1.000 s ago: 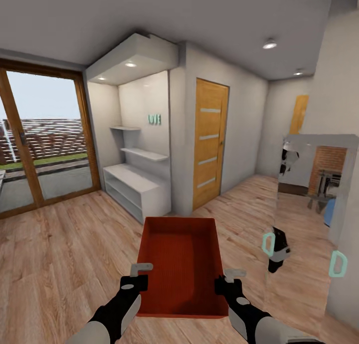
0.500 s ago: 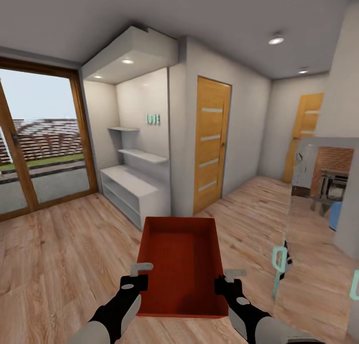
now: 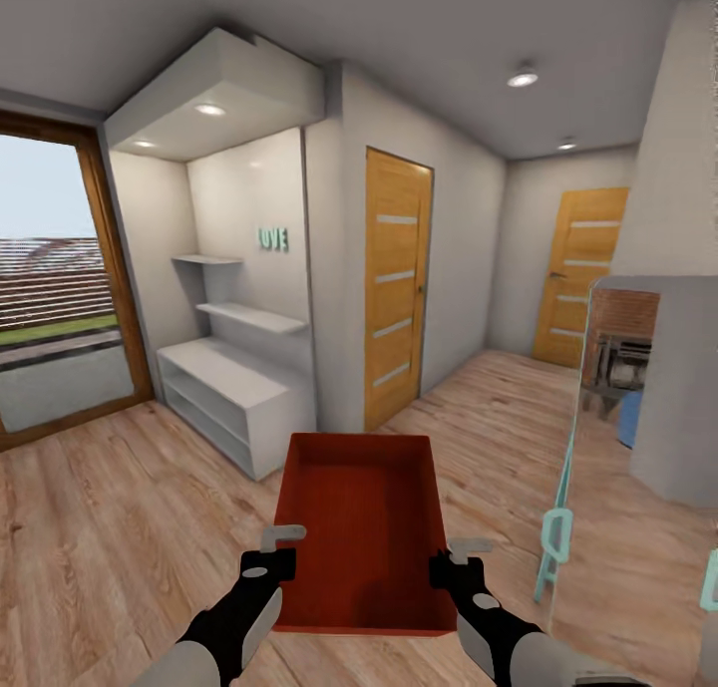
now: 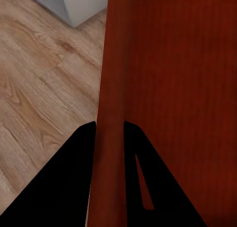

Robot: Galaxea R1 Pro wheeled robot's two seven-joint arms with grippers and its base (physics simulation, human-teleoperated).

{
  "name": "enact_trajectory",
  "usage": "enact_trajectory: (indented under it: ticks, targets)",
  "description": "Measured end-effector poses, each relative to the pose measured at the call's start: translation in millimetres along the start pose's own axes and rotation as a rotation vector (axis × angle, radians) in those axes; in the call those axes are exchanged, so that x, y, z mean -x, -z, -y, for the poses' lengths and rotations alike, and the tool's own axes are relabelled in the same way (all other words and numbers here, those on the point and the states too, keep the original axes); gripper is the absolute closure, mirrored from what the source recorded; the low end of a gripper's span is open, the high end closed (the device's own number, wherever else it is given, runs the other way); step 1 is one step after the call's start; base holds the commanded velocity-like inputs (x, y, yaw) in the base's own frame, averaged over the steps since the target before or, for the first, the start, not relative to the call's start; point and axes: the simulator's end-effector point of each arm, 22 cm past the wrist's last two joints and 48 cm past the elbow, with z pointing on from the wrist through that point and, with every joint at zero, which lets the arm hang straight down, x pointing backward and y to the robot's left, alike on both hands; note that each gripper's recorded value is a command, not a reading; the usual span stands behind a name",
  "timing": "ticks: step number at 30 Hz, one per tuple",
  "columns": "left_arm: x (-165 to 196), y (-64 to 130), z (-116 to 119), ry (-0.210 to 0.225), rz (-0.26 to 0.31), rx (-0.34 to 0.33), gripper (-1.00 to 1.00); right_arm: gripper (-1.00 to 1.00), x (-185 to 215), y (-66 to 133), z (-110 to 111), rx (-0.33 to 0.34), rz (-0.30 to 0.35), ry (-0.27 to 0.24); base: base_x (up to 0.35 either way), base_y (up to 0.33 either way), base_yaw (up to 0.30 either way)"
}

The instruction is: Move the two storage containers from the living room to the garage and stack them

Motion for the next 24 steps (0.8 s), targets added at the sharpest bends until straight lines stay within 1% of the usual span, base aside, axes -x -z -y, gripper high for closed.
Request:
enact_trajectory:
  ticks: [24]
  targets:
    - [0.7, 0.0, -0.1, -0.001, 0.002, 0.0, 1.0, 1.0, 0.3, 0.0, -0.2, 0.0, 0.001, -0.001, 0.317, 0.185, -0.284]
